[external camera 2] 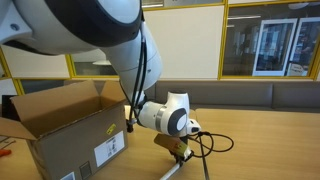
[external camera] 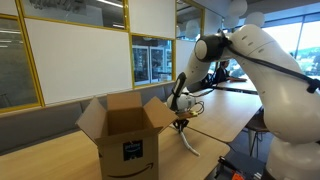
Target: Put the measuring tape, turnip plushie and the rope in the box respectively then move the box to the right, then put the black object in the box
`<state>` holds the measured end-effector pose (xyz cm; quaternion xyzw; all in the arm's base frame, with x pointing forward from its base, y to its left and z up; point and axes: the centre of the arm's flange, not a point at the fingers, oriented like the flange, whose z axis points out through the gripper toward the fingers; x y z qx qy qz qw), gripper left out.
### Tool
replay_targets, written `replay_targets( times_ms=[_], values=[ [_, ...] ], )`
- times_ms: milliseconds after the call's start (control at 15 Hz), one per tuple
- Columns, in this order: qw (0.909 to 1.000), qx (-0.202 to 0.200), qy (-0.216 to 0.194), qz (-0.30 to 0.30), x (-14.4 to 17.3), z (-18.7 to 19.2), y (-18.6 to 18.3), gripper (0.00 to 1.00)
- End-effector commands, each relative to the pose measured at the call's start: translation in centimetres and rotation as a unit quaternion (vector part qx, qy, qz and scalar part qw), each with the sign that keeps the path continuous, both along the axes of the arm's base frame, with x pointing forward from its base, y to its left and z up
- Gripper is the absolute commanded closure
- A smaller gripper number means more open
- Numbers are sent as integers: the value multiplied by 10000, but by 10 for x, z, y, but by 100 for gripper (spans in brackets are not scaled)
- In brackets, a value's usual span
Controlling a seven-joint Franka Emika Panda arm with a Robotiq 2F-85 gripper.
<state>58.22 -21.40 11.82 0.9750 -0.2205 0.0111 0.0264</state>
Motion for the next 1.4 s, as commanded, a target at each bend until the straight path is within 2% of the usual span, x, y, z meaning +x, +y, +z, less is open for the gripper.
replay_targets(
  times_ms=[0,200,600,867,1067,1333],
  values=[
    [9990,-238,-183,-342,-29,45,0,86],
    [9969,-388,-483,-481,-40,93,6,84],
    [9872,-675,-1352,-500,-45,206,50,85],
    [9746,-854,-2005,-515,-47,287,85,85],
    [9610,-1027,-2525,-465,-50,347,118,85],
    [9482,-1012,-2988,-384,-67,426,169,85]
  ],
)
